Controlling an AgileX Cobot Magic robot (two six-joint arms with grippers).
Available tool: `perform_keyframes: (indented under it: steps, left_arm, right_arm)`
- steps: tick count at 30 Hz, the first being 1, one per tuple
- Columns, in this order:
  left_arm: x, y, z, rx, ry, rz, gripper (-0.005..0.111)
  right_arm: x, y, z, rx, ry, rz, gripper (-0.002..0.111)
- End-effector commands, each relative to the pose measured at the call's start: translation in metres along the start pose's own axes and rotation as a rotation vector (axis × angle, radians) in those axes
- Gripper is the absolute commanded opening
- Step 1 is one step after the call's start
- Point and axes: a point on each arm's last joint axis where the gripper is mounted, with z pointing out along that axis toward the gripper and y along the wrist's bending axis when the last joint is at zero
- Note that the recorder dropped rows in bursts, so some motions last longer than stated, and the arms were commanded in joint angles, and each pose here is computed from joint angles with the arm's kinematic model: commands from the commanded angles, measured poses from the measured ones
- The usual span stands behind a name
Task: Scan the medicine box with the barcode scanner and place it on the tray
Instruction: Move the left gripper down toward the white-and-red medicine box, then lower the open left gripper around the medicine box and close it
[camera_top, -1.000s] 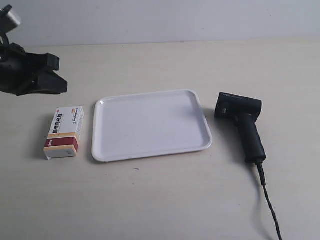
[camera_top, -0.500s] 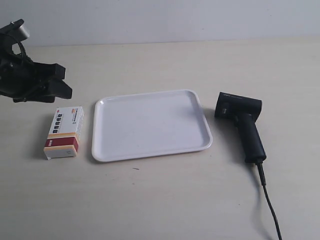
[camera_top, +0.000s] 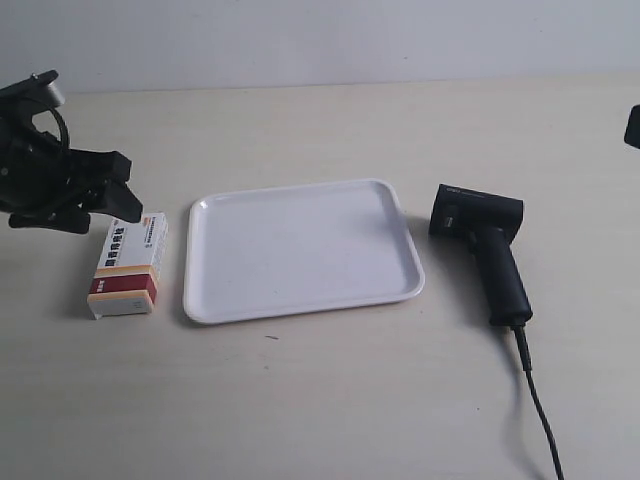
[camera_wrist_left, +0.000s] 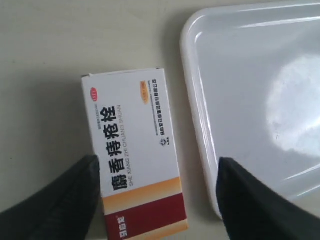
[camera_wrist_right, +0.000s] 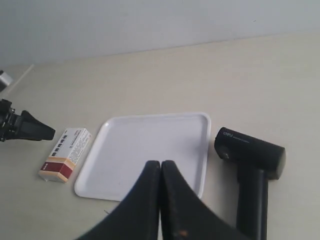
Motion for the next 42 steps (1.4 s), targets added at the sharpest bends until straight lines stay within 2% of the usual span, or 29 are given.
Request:
perform_keyframes:
  steps: [1,4,9,12,15,22,29,35,40,42]
  left_arm:
    - [-0.011,-0.008,-0.008,0.019,0.022,0.014,0.065]
    - [-0.014,-0.012,-0.01,0.056,0.014,-0.022,0.065]
    - [-0.011,-0.014,-0.012,0.071,0.061,-0.034,0.065]
    - [-0.015,-0.008,-0.015,-0.014,0.071,-0.105,0.065]
    - [-0.017,-0.007,-0.019,-0.05,0.084,-0.11,0.065]
    - [-0.023,-0.012,-0.022,-0.04,0.08,-0.113,0.079]
    - [-0.022,-0.013,-0.022,-0.038,0.093,-0.158,0.079]
    - [-0.022,-0.01,-0.015,-0.137,0.096,-0.195,0.079]
    - [-0.025,-0.032,0.005,-0.2,0.132,-0.097,0.079]
    - [-0.031,-0.036,0.007,-0.279,0.117,-0.101,0.079]
  right_arm:
    - [-0.016,-0.003,0.001,0.041,-0.077,-0.026,0.0]
    - [-0.021,-0.002,-0.005,0.058,-0.147,0.001,0.0]
    - [-0.018,0.002,-0.007,0.035,-0.129,0.025,0.0]
    - [-0.018,0.002,-0.007,0.036,-0.127,-0.002,0.0]
    - [-0.018,0.002,-0.007,0.036,-0.127,-0.011,0.0]
    - [-0.018,0.002,-0.007,0.036,-0.127,-0.011,0.0]
    - [-0.018,0.002,-0.007,0.038,-0.129,-0.011,0.0]
    - [-0.018,0.002,-0.007,0.038,-0.129,-0.011,0.0]
    - [-0.018,0.002,-0.007,0.037,-0.127,-0.011,0.0]
    - [-0.018,0.002,-0.007,0.033,-0.122,-0.011,0.0]
